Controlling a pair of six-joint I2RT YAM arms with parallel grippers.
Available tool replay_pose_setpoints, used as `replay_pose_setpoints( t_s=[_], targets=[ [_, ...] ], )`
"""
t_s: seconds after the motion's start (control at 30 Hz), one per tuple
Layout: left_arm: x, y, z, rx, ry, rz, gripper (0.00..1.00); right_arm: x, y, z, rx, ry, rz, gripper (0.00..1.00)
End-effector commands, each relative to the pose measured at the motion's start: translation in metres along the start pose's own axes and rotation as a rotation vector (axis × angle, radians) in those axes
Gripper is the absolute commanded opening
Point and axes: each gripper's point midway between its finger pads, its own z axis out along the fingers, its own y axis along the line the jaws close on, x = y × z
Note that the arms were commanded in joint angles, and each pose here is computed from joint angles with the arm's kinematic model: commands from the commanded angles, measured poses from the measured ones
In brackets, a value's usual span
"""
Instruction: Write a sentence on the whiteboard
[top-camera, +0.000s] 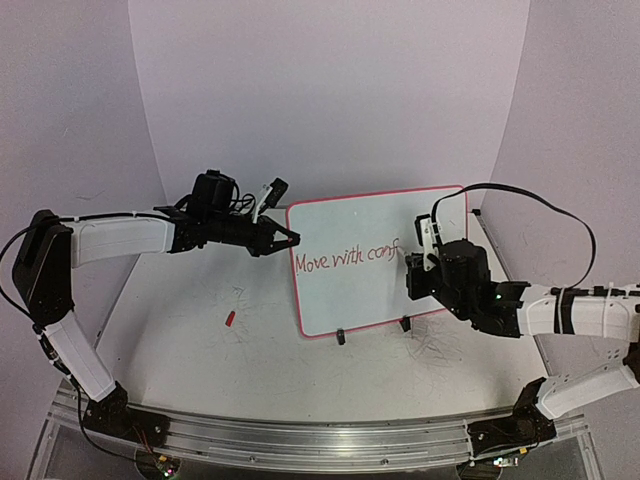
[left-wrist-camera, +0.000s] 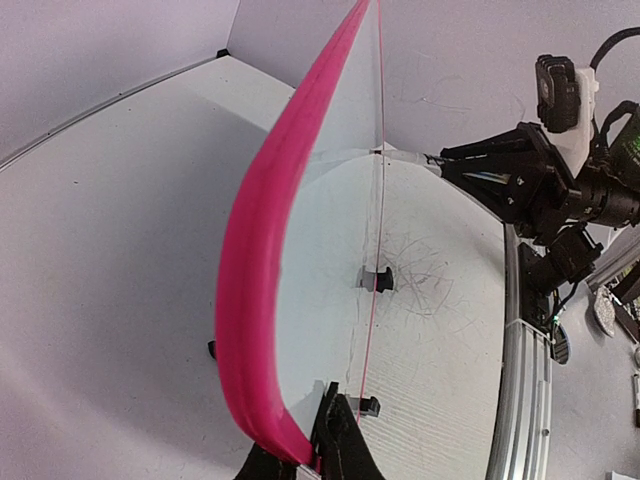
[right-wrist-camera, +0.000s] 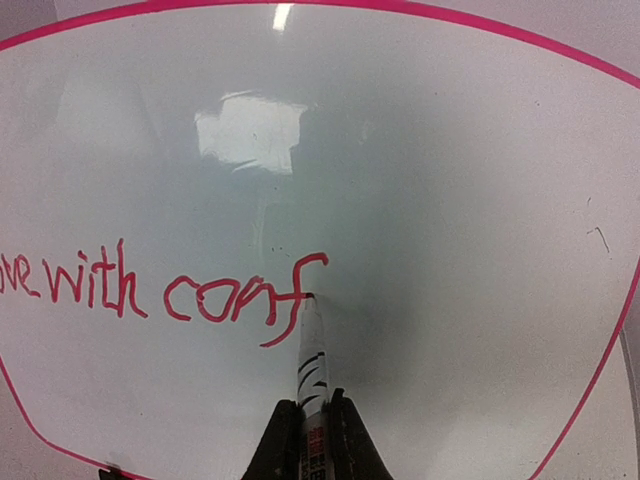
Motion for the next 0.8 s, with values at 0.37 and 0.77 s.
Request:
replay_pose_setpoints(
  t_s=[0.37, 0.77],
  targets=[
    [0.013, 0.031, -0.003, -0.17, 0.047, 0.073, 0.0, -0.037, -0.007, -0.006, -0.005, -0.101, 0.059, 0.0],
    [0.011, 0.03, -0.004, -0.173, 0.044, 0.081, 0.0, -0.025, -0.009, 0.005, 0.021, -0.064, 0.05, 0.0]
  ],
)
